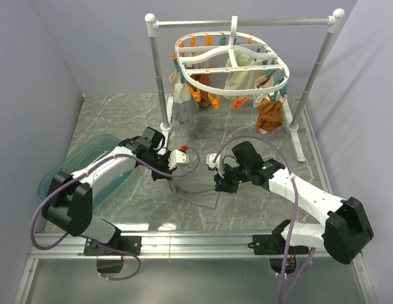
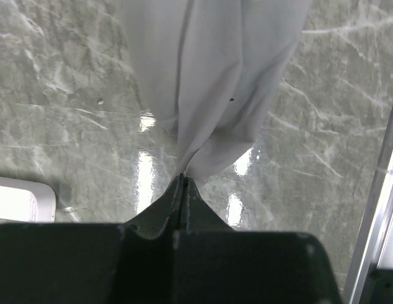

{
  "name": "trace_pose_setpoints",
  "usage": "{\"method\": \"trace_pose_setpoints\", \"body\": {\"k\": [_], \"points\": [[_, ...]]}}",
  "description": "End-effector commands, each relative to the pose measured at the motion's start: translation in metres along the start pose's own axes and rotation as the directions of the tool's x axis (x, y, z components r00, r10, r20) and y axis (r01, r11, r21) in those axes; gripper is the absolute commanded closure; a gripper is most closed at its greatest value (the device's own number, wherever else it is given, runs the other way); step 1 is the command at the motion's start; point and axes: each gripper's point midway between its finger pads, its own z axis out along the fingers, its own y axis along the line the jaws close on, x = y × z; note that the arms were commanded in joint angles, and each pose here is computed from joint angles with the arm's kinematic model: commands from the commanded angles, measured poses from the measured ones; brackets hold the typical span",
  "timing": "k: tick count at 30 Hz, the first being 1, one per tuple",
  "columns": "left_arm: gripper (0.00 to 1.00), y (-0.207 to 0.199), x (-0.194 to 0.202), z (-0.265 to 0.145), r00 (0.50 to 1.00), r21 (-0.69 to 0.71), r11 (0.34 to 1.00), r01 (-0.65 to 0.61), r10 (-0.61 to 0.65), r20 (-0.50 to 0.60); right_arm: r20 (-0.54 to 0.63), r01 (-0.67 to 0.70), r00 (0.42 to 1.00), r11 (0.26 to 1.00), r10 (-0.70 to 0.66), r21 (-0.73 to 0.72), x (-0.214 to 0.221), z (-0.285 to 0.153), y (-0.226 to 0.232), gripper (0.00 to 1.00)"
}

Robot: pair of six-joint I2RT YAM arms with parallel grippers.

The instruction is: Clip the underwear to the hanger

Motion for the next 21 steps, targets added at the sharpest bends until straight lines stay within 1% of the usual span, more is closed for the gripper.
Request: {"method": "trace_pose_setpoints", "body": {"k": [1, 5, 10, 14, 17, 21], "points": [[1.00, 0.009, -0.021, -0.004, 0.997, 0.002, 1.000, 0.025, -0.025, 0.076, -0.008, 0.187, 0.982, 0.982, -0.187, 0.013, -0.003, 0.013, -0.007, 0.74], [1.00, 0.013, -0.024, 0.001, 0.995, 0.003, 0.999, 0.054, -0.054, 0.089, -0.038, 0.303, 0.952, 0.952, -0.305, -0.045, 0.001, 0.032, 0.005, 0.73], [1.00, 0.018, -0.026, 0.006, 0.990, 0.020, 0.995, 0.094, -0.095, 0.105, -0.039, 0.409, 0.910, 0.909, -0.413, -0.083, -0.005, 0.050, 0.013, 0.73], [1.00, 0.023, -0.025, 0.008, 0.985, 0.030, 0.991, 0.127, -0.130, 0.112, -0.049, 0.448, 0.888, 0.885, -0.457, -0.123, -0.005, 0.062, 0.014, 0.73], [1.00, 0.025, -0.022, 0.009, 0.984, 0.028, 0.991, 0.131, -0.133, 0.117, -0.062, 0.470, 0.873, 0.870, -0.483, -0.150, -0.001, 0.067, 0.017, 0.72], [1.00, 0.027, -0.022, 0.009, 0.983, 0.030, 0.991, 0.131, -0.134, 0.127, -0.066, 0.479, 0.869, 0.866, -0.491, -0.143, -0.002, 0.073, 0.014, 0.71]]}}
